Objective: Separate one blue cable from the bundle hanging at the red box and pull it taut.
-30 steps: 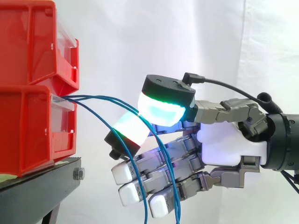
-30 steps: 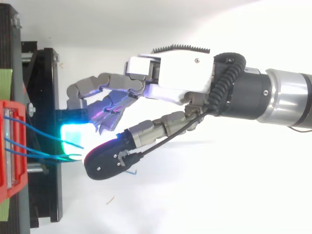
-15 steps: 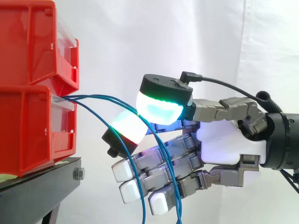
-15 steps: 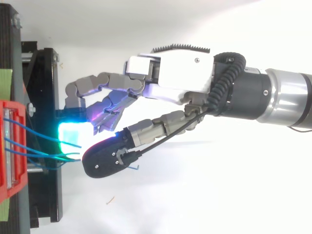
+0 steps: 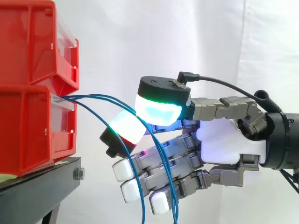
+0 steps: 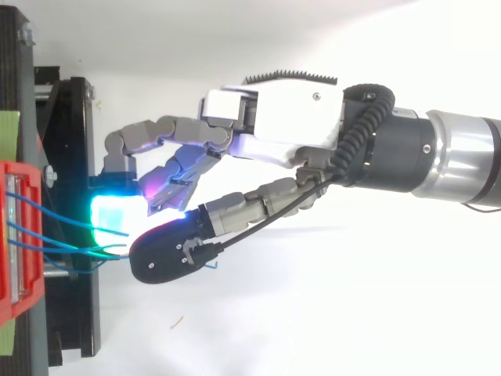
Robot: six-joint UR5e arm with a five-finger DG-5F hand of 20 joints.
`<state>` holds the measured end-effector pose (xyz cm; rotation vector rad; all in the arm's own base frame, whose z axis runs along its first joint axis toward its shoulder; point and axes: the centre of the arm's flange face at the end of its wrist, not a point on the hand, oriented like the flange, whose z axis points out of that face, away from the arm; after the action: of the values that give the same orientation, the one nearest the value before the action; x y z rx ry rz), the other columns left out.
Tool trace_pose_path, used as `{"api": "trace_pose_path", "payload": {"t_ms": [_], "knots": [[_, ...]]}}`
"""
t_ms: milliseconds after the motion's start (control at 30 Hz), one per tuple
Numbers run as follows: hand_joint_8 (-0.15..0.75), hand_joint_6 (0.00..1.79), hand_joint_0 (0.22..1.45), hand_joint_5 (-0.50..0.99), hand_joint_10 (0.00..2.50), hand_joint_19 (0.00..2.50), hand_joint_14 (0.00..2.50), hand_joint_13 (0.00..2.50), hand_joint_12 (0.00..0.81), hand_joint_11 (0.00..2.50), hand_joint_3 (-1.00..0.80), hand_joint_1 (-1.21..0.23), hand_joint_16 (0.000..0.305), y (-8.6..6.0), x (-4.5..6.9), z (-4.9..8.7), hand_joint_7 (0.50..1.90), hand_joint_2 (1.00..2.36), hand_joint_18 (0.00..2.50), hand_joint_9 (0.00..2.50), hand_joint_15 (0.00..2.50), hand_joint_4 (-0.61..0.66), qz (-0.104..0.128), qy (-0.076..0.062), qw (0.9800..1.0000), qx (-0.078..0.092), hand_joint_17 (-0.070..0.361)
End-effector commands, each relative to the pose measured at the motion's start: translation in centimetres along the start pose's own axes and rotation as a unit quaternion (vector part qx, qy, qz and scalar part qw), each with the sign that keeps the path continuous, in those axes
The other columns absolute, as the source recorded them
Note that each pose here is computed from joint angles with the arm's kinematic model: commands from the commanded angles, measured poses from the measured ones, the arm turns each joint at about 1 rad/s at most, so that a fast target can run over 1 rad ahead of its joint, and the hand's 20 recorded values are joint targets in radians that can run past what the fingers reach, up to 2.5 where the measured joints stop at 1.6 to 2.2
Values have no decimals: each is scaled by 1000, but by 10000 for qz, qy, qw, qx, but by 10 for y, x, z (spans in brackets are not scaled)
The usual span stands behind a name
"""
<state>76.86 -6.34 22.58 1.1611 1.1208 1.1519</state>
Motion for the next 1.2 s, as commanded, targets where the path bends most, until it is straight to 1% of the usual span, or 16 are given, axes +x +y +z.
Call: {"api": "trace_pose_path", "payload": {"t_ms": [0, 100, 133, 200, 433, 467, 533, 633, 700, 733, 800, 833, 967, 1000, 1100, 1167], "knots": [[365, 503, 723, -98, 8, 368, 13, 818, 419, 393, 71, -624, 57, 0, 0, 0, 1256, 1000, 883, 805, 384, 347, 2, -1, 10000, 8, 128], [373, 503, 715, -98, 8, 354, 13, 818, 421, 388, 64, -624, 57, 0, 0, 0, 1244, 1021, 887, 806, 376, 361, 2, -1, 10000, 8, 128], [372, 503, 716, -98, 8, 344, 11, 818, 419, 386, 64, -625, 57, 0, 1, 0, 1240, 1020, 889, 808, 374, 384, 4, 7, 10000, 0, 128], [368, 504, 732, -99, 8, 352, 12, 813, 411, 377, 69, -620, 56, 0, 0, 0, 1230, 1002, 872, 810, 368, 392, 2, -1, 10000, 8, 125], [339, 504, 770, -99, 11, 388, 11, 846, 386, 377, 53, -605, 49, 0, 0, 0, 1202, 1015, 813, 850, 370, 437, 2, -8, 10000, 8, 111], [338, 504, 775, -99, 11, 395, 13, 849, 385, 385, 32, -602, 48, 0, 0, 0, 1201, 1017, 808, 861, 364, 440, 2, -8, 10000, 8, 108], [340, 504, 749, -100, 10, 366, 12, 874, 384, 403, -72, -588, 48, 0, 1, 0, 1195, 1024, 833, 883, 362, 419, 2, -1, 10000, 8, 107], [337, 504, 694, -102, 10, 328, 12, 891, 387, 407, -124, -602, 48, 0, 0, 0, 1178, 1020, 871, 883, 364, 412, 2, -8, 10000, 8, 108], [336, 504, 664, -104, 10, 333, 12, 891, 384, 411, -193, -588, 48, 0, 0, 0, 1170, 1019, 873, 883, 367, 397, 2, -8, 10000, 8, 108], [334, 504, 647, -106, 10, 337, 12, 891, 383, 416, -256, -568, 48, 0, 1, 0, 1168, 1018, 873, 882, 363, 390, 2, -1, 10000, 8, 109], [335, 504, 628, -108, 10, 342, 12, 892, 389, 415, -319, -537, 49, 0, 0, 0, 1164, 1015, 873, 878, 375, 384, 2, -8, 10000, 8, 109], [335, 504, 597, -108, 10, 342, 12, 893, 388, 422, -386, -509, 49, 0, 1, 0, 1163, 1010, 871, 877, 374, 372, -5, -1, 10000, 8, 110], [345, 504, 554, -107, 10, 335, 14, 897, 397, 430, -495, -506, 50, 0, 1, 0, 1183, 1000, 881, 876, 381, 358, -5, -1, 10000, 8, 113], [342, 504, 556, -106, 12, 336, 12, 897, 398, 422, -500, -504, 50, 0, 0, 0, 1186, 1000, 881, 874, 382, 360, -6, -8, 10000, 8, 113], [350, 504, 543, -104, 12, 339, 12, 899, 402, 431, -500, -509, 51, 0, 1, 0, 1205, 1000, 882, 866, 383, 353, -5, -1, 10000, 8, 115], [359, 503, 528, -94, 10, 334, 12, 899, 408, 443, -500, -558, 52, -1, 1, -1, 1285, 1000, 886, 863, 395, 306, -7, 0, 10000, 16, 117]]}}
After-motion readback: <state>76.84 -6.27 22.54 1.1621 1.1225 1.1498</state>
